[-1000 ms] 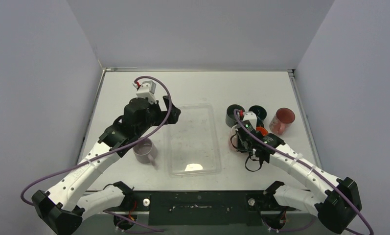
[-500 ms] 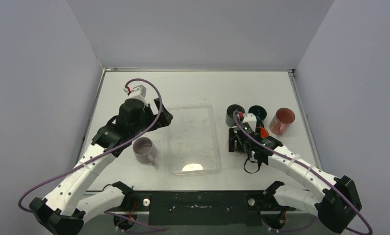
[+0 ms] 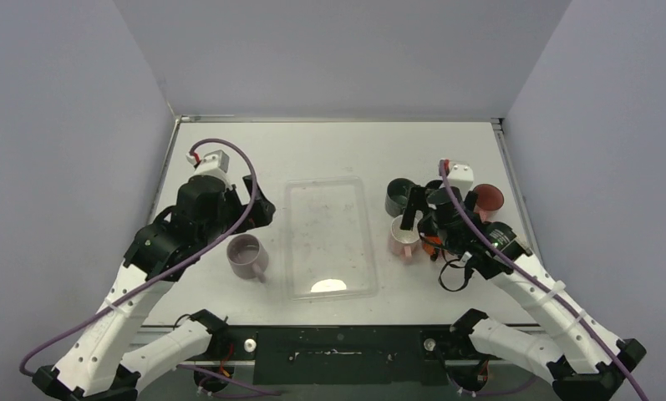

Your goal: Turn the mug right side up

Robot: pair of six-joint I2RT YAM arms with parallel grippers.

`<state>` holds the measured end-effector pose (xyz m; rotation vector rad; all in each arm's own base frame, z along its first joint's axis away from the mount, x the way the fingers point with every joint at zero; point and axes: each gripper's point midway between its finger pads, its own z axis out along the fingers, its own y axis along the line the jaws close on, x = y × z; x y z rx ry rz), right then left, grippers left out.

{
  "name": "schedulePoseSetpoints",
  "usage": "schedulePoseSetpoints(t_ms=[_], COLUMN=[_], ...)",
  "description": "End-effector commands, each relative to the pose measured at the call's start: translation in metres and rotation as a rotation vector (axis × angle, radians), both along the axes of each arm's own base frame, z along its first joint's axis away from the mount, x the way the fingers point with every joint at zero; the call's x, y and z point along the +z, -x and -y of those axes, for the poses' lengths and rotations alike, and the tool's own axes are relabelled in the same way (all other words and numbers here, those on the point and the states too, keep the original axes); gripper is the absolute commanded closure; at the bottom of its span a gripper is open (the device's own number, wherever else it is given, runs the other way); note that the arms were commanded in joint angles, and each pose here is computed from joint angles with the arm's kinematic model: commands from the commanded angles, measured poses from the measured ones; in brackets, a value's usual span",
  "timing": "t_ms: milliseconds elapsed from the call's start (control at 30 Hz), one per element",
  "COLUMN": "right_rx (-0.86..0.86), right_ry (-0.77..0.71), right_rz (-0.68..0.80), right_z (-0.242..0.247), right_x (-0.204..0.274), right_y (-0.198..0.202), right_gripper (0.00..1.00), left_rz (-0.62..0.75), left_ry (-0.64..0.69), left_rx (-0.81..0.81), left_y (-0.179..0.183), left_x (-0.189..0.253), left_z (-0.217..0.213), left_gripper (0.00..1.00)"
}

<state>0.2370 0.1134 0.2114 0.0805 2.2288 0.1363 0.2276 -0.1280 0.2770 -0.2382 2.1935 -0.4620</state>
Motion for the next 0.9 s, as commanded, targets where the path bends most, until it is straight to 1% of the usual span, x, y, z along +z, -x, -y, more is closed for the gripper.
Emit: schedulePoseSetpoints(t_ms=[0,200,300,433,533,633,867], right_rx=[-0.111,-0.154,-0.170,-0.193,-0.200,-0.201,-0.205], right_ry=[0.052,0.062,0.028,-0.035,-0.050,-0.058,-0.065], right_rz=[0.132,0.282,0.366,0.446,0.482,0.499,0.487], right_z=[0.036,0.058,0.064,0.072,0.078,0.083,0.084], right_x=[0.057,0.126,0.154,0.183,0.191,0.196,0.189], right_y=[0.002,0.004,0.006,0.012,0.018,0.023,0.026], right_gripper=[0.09,0.10,0.10,0.10,0.10,0.10,0.10], left_rz=[0.122,0.298,0.397,0.481,0.516,0.526,0.489], left_ry=[0.000,0.008,-0.004,-0.007,-0.025,-0.020,-0.060], left_rx=[0.044,0.122,0.180,0.233,0.277,0.288,0.326], left_y=[0.014,0.035,0.049,0.073,0.085,0.095,0.102], left_x=[0.041,0.099,0.130,0.164,0.171,0.172,0.161], left_z=[-0.025,-0.062,-0.087,-0.115,-0.132,-0.140,-0.152], left_gripper=[0.04,0.04,0.04,0.04,0.04,0.04,0.04])
